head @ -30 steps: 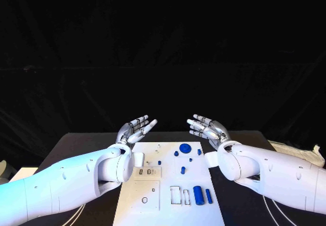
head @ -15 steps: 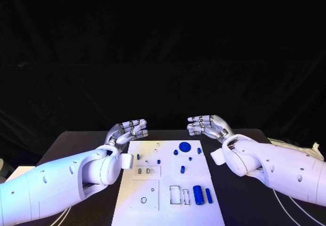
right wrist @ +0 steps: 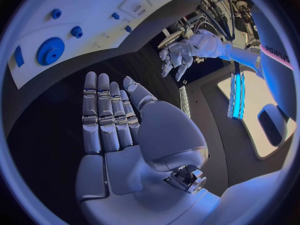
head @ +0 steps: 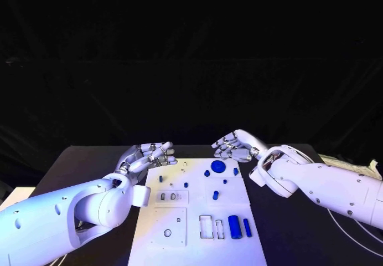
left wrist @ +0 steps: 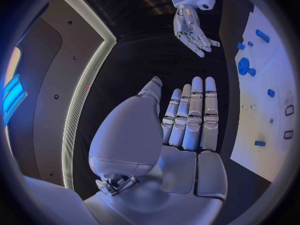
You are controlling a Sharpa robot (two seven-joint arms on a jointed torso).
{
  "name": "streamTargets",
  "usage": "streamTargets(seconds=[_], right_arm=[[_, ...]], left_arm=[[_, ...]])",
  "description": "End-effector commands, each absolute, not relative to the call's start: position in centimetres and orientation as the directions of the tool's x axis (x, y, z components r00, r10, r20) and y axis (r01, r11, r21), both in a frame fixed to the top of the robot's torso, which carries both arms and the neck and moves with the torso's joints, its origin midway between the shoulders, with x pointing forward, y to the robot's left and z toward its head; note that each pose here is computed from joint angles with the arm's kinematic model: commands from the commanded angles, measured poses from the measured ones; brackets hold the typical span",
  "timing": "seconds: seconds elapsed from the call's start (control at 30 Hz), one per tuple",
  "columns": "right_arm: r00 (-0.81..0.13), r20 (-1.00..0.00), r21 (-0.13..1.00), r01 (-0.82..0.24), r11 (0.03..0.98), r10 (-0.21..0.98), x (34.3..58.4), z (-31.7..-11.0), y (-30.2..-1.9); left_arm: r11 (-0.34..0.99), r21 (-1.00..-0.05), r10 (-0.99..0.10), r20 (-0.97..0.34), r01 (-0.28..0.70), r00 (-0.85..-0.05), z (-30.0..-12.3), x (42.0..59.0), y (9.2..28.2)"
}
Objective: Assemble the parts on the task board
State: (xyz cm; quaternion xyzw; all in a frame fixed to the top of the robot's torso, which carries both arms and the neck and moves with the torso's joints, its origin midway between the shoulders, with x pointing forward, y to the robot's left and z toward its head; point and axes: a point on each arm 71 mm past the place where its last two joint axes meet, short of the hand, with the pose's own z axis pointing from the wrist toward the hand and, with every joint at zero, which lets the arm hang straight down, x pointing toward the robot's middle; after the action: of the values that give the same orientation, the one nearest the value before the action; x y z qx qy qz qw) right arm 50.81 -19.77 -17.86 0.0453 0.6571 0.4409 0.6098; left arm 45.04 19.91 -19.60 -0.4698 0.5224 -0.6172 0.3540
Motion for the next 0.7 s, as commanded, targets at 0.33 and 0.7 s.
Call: streamTargets(seconds=[0.33,0.7], right_arm=[[-0.121,-0.988,0.147,-0.529,0.836,0.097,51.6,-16.6,-17.9],[-0.123,-0.992,0.042,-0.536,0.843,-0.029,51.8,-16.3,-16.9]], left_arm=[[-0.258,-0.962,-0.859,0.268,-0.083,-0.437,-17.1,42.6,18.2],[-0.263,-0.963,-0.850,0.262,-0.065,-0.457,-15.5,42.0,18.2]])
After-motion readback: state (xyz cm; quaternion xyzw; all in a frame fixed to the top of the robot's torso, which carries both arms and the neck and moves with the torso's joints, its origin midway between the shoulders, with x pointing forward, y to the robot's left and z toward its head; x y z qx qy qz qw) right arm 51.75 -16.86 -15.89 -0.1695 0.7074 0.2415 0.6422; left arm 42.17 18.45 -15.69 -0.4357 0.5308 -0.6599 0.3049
